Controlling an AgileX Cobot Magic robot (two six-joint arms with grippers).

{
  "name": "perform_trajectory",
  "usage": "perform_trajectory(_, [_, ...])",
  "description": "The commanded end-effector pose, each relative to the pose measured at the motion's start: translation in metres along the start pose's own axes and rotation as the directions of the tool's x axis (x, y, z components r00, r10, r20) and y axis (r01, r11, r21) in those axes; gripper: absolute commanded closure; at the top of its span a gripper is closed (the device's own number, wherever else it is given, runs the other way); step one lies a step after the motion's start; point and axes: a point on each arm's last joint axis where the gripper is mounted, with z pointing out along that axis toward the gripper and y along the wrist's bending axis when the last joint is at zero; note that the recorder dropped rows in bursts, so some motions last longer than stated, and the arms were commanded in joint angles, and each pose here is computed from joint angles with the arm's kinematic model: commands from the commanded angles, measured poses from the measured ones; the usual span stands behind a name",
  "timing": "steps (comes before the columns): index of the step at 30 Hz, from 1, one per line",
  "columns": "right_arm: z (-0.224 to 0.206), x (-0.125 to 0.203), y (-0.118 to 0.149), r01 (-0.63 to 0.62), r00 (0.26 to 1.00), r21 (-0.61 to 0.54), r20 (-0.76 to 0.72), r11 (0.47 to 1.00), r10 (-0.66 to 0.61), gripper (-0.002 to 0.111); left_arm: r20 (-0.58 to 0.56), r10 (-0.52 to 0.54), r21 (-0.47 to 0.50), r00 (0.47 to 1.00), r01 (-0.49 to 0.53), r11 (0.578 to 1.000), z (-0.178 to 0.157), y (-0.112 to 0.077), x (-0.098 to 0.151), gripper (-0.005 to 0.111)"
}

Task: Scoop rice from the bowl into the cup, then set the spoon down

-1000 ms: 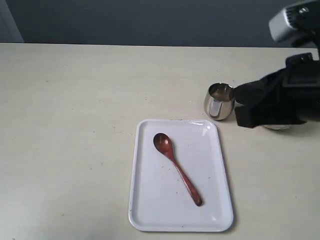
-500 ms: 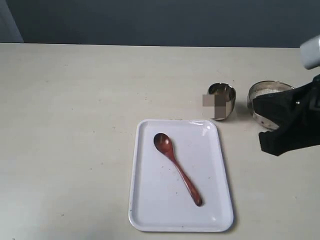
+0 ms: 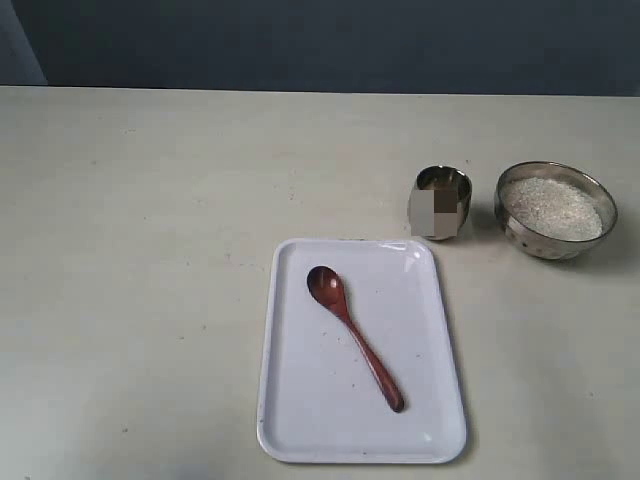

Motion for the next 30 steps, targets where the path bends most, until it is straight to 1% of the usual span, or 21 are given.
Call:
perform_trajectory(1, [-0.020, 0.028, -0.011, -0.069, 0.992, 0.139, 0.111, 0.988, 0.054, 0.108, 0.017, -0.012, -0.001, 1.000, 0.012, 1.000, -0.001, 0.000, -0.002, 0.106])
perform_trajectory(4, [-0.027, 0.043, -0.013, -0.120, 0.983, 0.195, 0.157, 0.973, 0.089, 0.108, 0.017, -0.012, -0.001, 1.000, 0.012, 1.000, -0.001, 0.000, -0.002, 0.106])
perform_trajectory(6, [-0.030, 0.052, -0.013, -0.136, 0.982, 0.218, 0.156, 0.966, 0.103, 0.108, 0.017, -0.012, -0.001, 1.000, 0.012, 1.000, -0.001, 0.000, -0.002, 0.106])
perform_trajectory(8, [-0.032, 0.062, -0.013, -0.144, 0.983, 0.234, 0.143, 0.962, 0.113, 0.108, 0.017, -0.012, -0.001, 1.000, 0.012, 1.000, -0.001, 0.000, -0.002, 0.106])
perform_trajectory(11, [-0.030, 0.075, -0.012, -0.154, 0.988, 0.250, 0.069, 0.956, 0.141, 0.108, 0.017, -0.012, -0.001, 1.000, 0.012, 1.000, -0.001, 0.000, -0.002, 0.106])
perform_trajectory(30, [-0.030, 0.074, -0.012, -0.171, 0.984, 0.243, 0.082, 0.955, 0.156, 0.108, 0.017, -0.012, -0.001, 1.000, 0.012, 1.000, -0.001, 0.000, -0.002, 0.106])
